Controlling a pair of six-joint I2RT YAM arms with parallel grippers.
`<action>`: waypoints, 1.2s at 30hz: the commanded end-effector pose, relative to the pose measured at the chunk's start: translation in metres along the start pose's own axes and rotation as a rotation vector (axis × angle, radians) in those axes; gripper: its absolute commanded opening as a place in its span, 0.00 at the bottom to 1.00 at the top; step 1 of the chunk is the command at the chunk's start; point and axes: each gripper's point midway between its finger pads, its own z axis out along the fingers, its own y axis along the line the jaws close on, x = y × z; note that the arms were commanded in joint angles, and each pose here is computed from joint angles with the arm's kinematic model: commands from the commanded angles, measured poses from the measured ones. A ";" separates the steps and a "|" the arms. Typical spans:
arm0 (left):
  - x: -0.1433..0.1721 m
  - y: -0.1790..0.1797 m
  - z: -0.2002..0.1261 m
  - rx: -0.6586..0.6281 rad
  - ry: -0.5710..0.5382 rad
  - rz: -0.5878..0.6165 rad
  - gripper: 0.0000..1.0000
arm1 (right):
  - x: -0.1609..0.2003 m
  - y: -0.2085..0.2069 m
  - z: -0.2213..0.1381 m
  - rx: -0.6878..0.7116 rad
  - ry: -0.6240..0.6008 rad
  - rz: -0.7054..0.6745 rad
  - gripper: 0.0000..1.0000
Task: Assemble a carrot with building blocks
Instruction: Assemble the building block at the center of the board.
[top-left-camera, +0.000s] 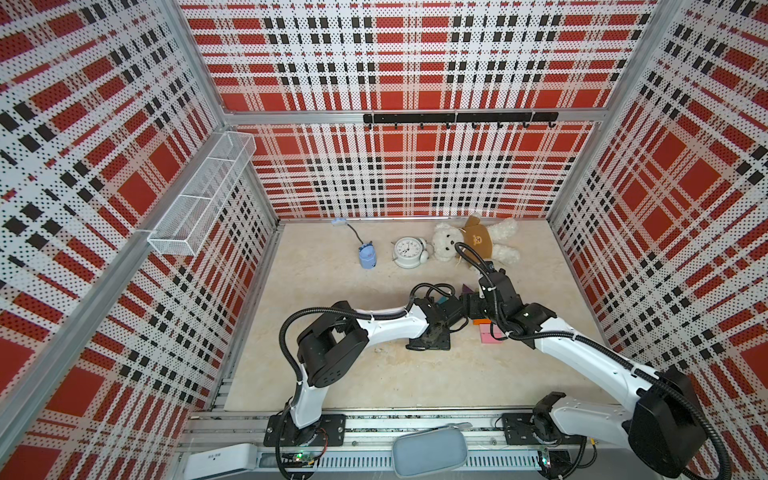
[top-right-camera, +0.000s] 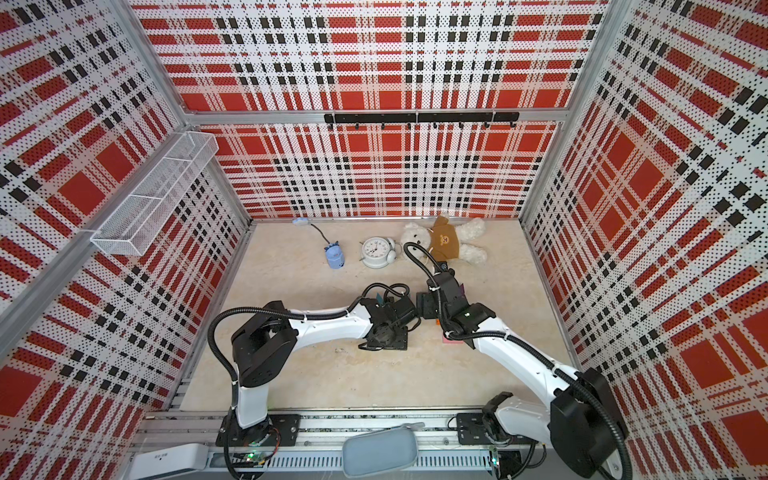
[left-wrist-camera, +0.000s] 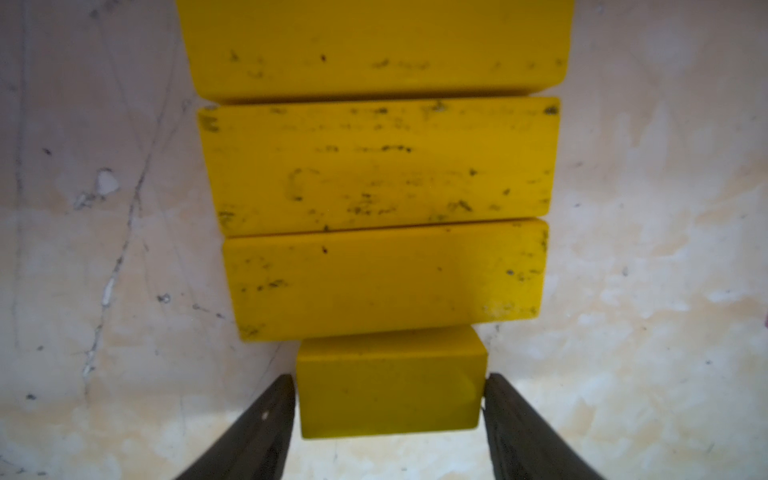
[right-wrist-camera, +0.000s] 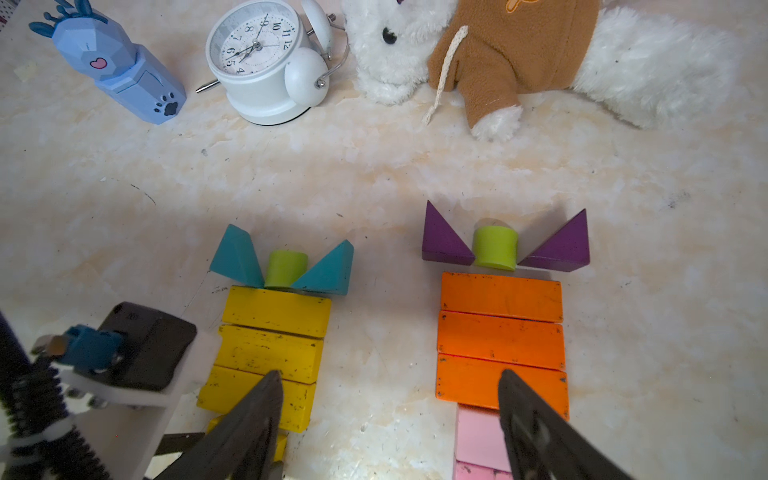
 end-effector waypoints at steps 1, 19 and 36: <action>-0.001 0.003 -0.008 -0.008 -0.021 -0.003 0.74 | -0.008 0.002 -0.003 -0.017 -0.039 0.015 0.84; 0.004 0.003 -0.006 -0.018 -0.018 0.013 0.68 | -0.006 0.004 -0.002 -0.027 -0.030 0.011 0.84; -0.002 0.005 -0.003 -0.018 -0.023 0.002 0.66 | -0.005 0.005 0.000 -0.031 -0.024 0.009 0.84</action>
